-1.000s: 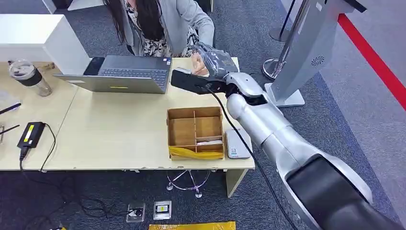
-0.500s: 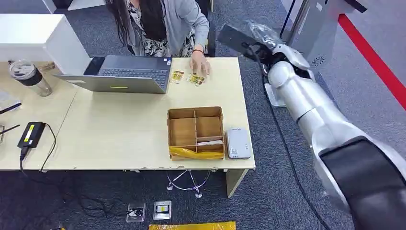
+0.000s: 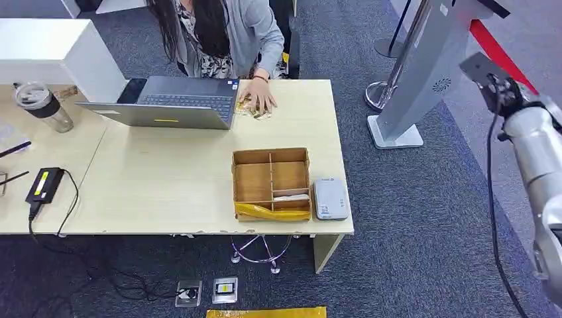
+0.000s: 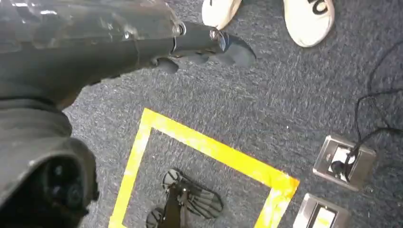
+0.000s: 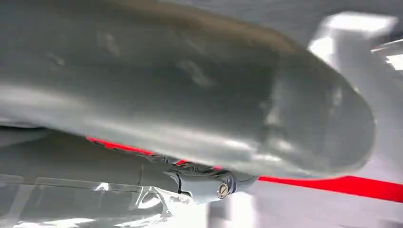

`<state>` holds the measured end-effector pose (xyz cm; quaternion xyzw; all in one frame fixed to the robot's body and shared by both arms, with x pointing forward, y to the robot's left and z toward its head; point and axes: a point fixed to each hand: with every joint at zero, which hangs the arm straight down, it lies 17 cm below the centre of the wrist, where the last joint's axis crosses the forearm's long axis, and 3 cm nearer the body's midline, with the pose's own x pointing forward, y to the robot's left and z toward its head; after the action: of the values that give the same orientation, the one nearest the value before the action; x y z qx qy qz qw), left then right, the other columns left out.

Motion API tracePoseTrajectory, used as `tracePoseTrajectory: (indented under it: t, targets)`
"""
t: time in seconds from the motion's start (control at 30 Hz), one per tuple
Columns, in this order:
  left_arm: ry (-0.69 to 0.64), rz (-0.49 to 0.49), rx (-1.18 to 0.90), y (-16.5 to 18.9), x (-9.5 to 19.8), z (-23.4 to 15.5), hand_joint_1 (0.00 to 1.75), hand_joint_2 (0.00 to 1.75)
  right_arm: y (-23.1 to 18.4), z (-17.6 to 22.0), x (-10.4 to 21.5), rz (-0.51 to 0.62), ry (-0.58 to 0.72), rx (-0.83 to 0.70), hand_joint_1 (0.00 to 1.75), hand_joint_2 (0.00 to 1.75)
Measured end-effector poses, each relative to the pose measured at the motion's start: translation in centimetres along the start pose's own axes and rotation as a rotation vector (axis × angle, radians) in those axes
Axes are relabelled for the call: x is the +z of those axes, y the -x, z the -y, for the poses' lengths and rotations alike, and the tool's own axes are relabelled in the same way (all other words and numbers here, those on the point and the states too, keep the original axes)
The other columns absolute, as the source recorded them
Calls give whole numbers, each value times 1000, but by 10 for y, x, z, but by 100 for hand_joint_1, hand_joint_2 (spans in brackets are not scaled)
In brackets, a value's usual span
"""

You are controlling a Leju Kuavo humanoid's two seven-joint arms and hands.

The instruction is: Pass the card to the sensor for recognition and then transmit it.

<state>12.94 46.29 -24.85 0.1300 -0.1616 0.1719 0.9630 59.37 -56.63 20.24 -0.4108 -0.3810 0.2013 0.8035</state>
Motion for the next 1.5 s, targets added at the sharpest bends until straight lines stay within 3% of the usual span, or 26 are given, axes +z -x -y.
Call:
tracePoseTrajectory:
  t: [0.23, 0.37, 0.5, 0.53, 0.7, 0.73, 0.9, 1.03, 1.23, 1.27, 1.47, 1.5]
  targets:
    - [-6, 1, 13, -2, 0, -4, 0, 0, 213, -31, 1, -360, -26, -142, 0, 0]
    - [12, -8, 36, 0, 0, -1, 0, 0, 330, -85, 33, -504, -99, -212, 0, 0]
    - [32, -3, 54, -1, 1, 3, 0, 0, 408, -156, 79, -561, -215, -306, 0, 0]
    - [32, 1, 55, -2, 1, 2, 0, 175, 424, -170, 91, -579, -230, -327, 0, 0]
    - [38, 28, 55, -8, 1, 3, 0, 175, 470, -233, 142, -646, -302, -429, 0, 0]
    - [38, 31, 56, -8, 1, 3, 0, 175, 473, -246, 149, -658, -311, -465, 0, 175]
    - [30, 34, 64, -11, 1, 2, 0, 175, 480, -297, 183, -750, -361, -580, 0, 175]
    - [26, 20, 60, -7, 1, 1, 0, 175, 484, -313, 194, -783, -368, -590, 0, 175]
    - [73, -42, -68, 35, 7, 29, 0, 175, 478, -386, 243, -812, -458, -590, 0, 175]
    - [78, -45, -82, 39, 7, 32, 0, 175, 477, -391, 247, -811, -465, -588, 0, 0]
    - [145, -65, -196, 70, 17, 65, 0, 175, 462, -439, 281, -792, -526, -590, 0, 0]
    - [160, -74, -222, 79, 20, 72, 0, 0, 459, -454, 295, -795, -555, -588, 0, 0]
